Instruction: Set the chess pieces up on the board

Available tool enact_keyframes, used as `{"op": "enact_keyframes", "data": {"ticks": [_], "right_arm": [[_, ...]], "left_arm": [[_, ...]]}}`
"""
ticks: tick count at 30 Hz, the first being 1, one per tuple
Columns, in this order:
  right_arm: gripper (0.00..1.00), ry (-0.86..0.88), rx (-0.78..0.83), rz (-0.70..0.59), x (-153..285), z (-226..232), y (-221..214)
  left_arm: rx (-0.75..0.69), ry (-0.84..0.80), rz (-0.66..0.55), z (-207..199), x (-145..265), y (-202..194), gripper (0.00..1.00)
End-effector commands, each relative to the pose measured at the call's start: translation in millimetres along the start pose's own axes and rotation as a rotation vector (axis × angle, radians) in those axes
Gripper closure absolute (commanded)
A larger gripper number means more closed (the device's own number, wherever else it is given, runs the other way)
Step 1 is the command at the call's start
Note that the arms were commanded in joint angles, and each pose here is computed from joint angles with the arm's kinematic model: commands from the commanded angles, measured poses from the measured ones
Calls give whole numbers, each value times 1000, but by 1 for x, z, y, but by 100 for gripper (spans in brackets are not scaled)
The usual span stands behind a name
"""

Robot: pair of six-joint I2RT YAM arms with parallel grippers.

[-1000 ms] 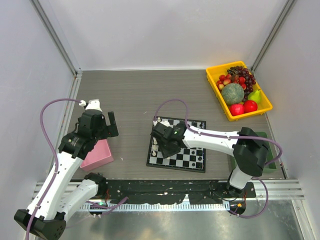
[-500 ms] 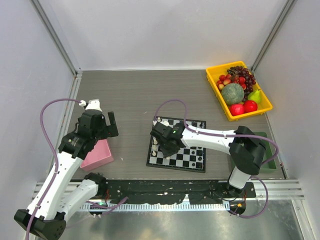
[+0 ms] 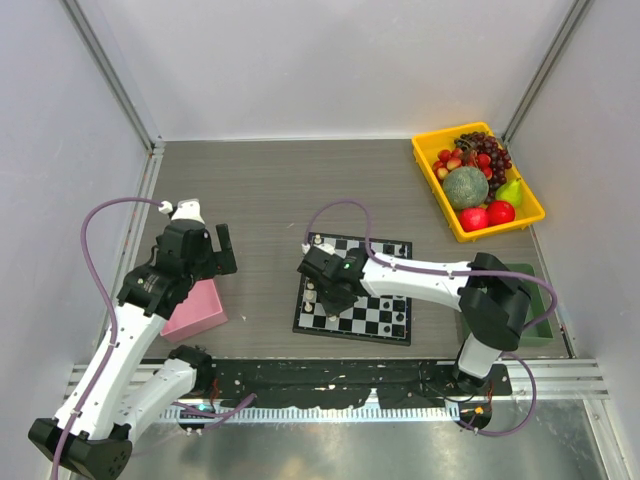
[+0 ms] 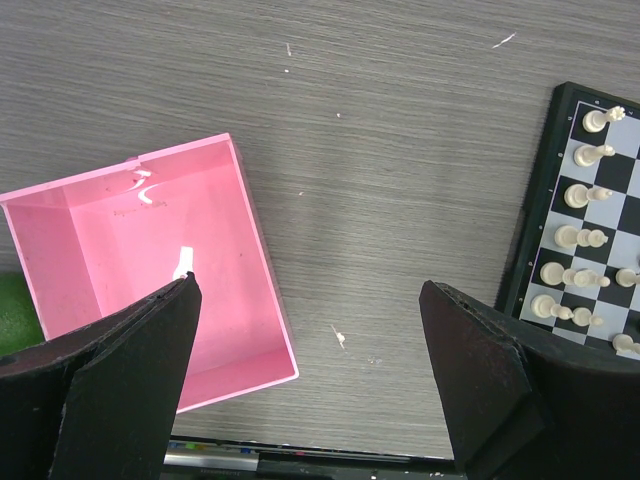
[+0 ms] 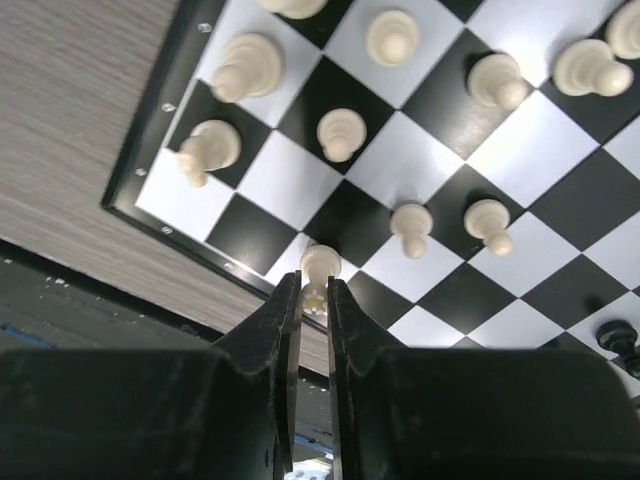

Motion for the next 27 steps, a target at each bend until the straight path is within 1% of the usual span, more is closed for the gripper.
{"op": "enact_keyframes", "data": {"ticks": [1, 9, 14, 27], "right_arm": [[86, 89, 60, -57, 16, 34, 14], [86, 104, 116, -57, 8, 60, 15], [86, 93, 118, -56, 0, 62, 16], [85, 106, 126, -59, -4, 72, 20]], "left_arm": [[22, 2, -39, 1, 2, 7, 0], [18, 15, -45, 4, 3, 6, 0], [17, 23, -47, 5, 4, 6, 0], [17, 20, -39, 4, 1, 5, 0]]}}
Point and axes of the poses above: each gripper's point midway between its finger pads, its own x axis back along the fingers, its own z axis along the line the jaws close on, y = z × x, the point moved 3 cm from there along x, back along the fingers, and after that the axes turned 9 degrees about -x, right-handed, at the moved point
